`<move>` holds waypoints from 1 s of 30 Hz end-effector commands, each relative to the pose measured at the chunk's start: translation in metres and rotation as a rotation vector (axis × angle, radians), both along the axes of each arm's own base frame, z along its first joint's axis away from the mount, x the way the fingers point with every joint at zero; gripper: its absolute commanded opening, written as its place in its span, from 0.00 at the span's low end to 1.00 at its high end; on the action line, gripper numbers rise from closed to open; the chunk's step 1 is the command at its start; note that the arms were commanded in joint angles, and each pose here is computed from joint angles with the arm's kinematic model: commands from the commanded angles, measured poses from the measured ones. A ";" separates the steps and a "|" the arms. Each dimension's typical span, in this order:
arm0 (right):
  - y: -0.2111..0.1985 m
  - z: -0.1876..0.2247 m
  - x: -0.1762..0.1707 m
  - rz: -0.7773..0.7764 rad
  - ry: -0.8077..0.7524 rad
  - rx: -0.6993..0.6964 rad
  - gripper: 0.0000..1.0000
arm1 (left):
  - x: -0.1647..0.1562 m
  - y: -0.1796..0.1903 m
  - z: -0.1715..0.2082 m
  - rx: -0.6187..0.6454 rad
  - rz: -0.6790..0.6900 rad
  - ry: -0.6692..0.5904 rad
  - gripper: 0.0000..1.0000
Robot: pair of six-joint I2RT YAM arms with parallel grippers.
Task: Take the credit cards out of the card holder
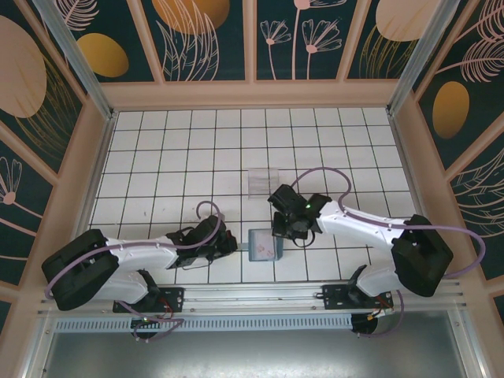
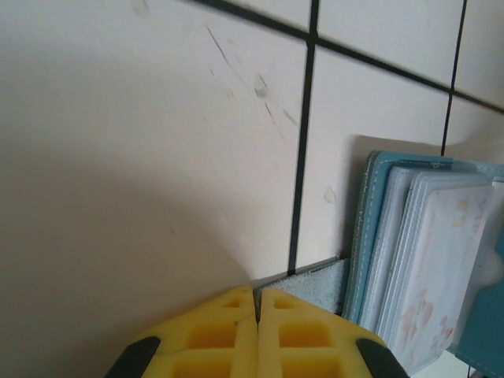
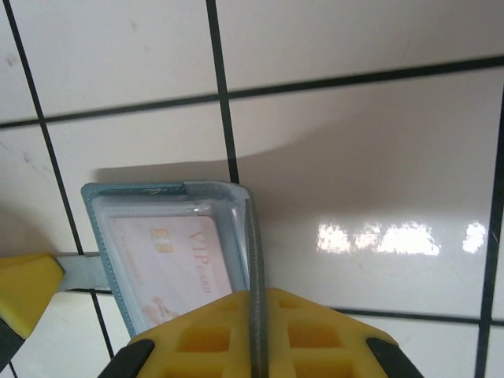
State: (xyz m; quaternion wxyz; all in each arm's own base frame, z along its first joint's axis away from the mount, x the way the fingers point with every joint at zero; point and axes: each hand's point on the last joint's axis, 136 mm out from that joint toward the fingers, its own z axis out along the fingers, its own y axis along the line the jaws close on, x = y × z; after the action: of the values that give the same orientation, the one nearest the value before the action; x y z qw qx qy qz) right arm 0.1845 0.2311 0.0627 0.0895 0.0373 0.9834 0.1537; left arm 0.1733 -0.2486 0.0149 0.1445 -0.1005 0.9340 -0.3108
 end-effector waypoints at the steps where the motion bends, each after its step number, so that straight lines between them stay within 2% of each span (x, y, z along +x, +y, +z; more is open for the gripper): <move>1: 0.011 0.001 0.017 0.019 -0.057 0.085 0.09 | 0.016 0.017 -0.004 0.077 0.036 -0.015 0.01; 5: 0.017 0.001 0.032 0.056 -0.095 0.111 0.10 | 0.030 0.022 0.002 0.092 0.044 -0.034 0.02; 8: 0.011 -0.008 0.038 0.060 -0.090 0.079 0.12 | 0.034 0.022 0.001 0.108 0.026 -0.027 0.02; 17: -0.046 -0.040 0.029 -0.025 -0.069 -0.169 0.43 | 0.028 0.024 -0.009 0.144 0.004 0.017 0.02; 21: -0.064 -0.052 0.020 -0.064 -0.044 -0.234 0.48 | 0.026 0.029 -0.011 0.163 0.012 0.028 0.02; 30: -0.081 -0.077 0.011 -0.095 -0.011 -0.307 0.45 | 0.021 0.025 -0.013 0.153 -0.018 0.053 0.02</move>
State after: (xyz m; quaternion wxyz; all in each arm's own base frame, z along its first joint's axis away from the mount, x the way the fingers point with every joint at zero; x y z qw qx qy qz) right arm 0.2097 0.1838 0.0131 0.1281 0.0530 0.9875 0.0751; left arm 0.2079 -0.2329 0.0140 0.1571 -0.0987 0.9463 -0.2646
